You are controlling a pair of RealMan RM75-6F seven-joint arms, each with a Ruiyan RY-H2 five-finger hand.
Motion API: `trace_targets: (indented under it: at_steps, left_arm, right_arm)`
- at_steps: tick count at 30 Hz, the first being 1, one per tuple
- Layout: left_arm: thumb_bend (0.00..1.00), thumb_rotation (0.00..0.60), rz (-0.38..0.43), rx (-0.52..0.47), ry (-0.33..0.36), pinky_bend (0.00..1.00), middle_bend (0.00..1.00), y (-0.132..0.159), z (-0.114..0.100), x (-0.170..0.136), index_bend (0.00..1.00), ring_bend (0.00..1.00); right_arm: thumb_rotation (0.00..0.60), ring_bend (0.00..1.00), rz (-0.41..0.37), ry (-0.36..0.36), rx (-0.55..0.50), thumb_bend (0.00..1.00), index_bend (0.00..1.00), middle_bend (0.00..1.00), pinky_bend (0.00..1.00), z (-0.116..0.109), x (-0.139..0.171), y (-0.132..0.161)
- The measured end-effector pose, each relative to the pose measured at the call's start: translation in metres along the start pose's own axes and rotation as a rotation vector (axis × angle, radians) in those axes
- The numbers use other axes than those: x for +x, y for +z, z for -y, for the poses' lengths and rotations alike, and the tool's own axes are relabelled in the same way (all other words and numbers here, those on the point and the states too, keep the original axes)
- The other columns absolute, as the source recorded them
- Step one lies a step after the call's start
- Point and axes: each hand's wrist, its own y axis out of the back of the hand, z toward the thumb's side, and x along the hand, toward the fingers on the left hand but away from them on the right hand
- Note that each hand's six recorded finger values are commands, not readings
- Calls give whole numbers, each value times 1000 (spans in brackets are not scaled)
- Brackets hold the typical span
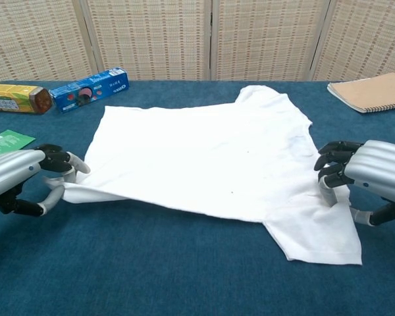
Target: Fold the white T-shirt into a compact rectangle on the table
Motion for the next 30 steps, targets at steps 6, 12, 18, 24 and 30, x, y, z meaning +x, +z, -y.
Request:
trace_targets:
  at_steps: [6,12,18,24,30]
  left_arm:
    - [589,600,4,-27,9,0,425,0,-4,-1,720,305]
    - [589,600,12,-71,27,0,440,-3,-16,-6,722,316]
    - [589,600,40,-107,25,0,453,-5,-29,-17,722,327]
    - [589,600,81,-94,11,0,460,-4,-39,-33,722,332]
    - [589,600,106,-101,-3,0,465,-1,-51,-60,722,337]
  right_arm:
    - [600,271,-18,-25,-41,475,764,516,147,-8,0,11]
    - [600,276,-48,-47,-105,476,775,526,147,-21,-2,27]
    - [600,276,-73,-62,-195,478,779,530,147,-38,1,41]
    - [600,276,-103,-71,-242,478,788,534,147,-54,8,51]
    - [600,278,-131,-68,-343,477,789,536,159,-76,22,62]
